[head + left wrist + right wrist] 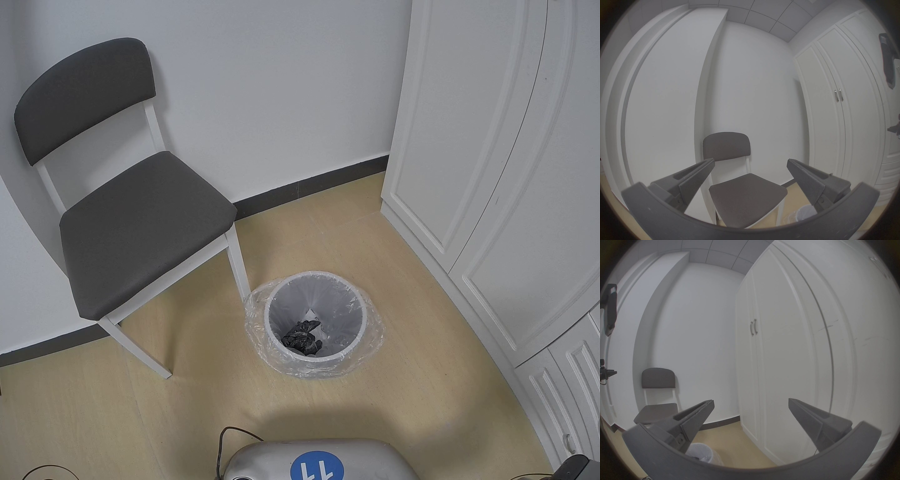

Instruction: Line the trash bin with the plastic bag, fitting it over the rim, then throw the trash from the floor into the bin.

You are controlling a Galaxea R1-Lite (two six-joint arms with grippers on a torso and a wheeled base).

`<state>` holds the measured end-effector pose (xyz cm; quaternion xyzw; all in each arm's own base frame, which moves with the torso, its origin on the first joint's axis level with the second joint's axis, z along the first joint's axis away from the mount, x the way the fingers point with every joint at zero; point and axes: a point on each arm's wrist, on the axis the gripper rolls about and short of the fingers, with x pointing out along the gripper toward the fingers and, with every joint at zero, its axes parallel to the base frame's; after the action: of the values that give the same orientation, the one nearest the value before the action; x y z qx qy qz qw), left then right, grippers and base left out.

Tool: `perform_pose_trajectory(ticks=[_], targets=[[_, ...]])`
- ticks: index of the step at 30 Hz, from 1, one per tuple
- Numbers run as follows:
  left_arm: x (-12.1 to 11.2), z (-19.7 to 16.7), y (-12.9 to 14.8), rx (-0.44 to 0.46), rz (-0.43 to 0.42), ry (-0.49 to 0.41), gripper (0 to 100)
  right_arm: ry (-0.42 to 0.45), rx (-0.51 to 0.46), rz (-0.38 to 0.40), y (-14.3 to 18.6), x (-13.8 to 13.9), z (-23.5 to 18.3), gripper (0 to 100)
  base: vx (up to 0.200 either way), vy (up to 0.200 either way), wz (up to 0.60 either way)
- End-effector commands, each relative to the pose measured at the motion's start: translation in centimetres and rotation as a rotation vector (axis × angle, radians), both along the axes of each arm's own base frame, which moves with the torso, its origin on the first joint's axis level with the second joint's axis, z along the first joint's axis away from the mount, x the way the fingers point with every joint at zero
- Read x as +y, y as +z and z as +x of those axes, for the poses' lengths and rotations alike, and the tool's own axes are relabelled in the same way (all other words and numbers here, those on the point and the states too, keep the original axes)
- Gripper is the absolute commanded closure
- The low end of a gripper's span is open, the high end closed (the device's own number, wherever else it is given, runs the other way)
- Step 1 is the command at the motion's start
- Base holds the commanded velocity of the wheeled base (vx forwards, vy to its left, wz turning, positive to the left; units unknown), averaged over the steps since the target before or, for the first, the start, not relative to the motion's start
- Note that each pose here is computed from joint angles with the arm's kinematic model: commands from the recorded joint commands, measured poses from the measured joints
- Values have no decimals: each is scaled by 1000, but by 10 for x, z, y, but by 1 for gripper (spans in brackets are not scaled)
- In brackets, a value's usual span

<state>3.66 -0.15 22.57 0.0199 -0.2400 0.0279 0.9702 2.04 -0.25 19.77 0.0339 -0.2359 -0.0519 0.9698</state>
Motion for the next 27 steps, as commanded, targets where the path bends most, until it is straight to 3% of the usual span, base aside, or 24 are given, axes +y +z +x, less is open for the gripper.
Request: perform_pose_trajectory(ticks=[1,12,19,27], targets=[[2,-12,-5,-34,2,-5,0,-40,-49,12,-7,-4,-14,0,0,0,0],[4,-25,-18,-39,2,10,0,-149,-39,1,-22,-7,-39,0,0,0,0],[5,-36,-21,-71,5,9,0,-196,-81,7,-27,-6,-48,0,0,0,0],[5,-47,-26,-87,-10,-11,0,-194,-106,28,-36,-6,-61,0,0,0,0]])
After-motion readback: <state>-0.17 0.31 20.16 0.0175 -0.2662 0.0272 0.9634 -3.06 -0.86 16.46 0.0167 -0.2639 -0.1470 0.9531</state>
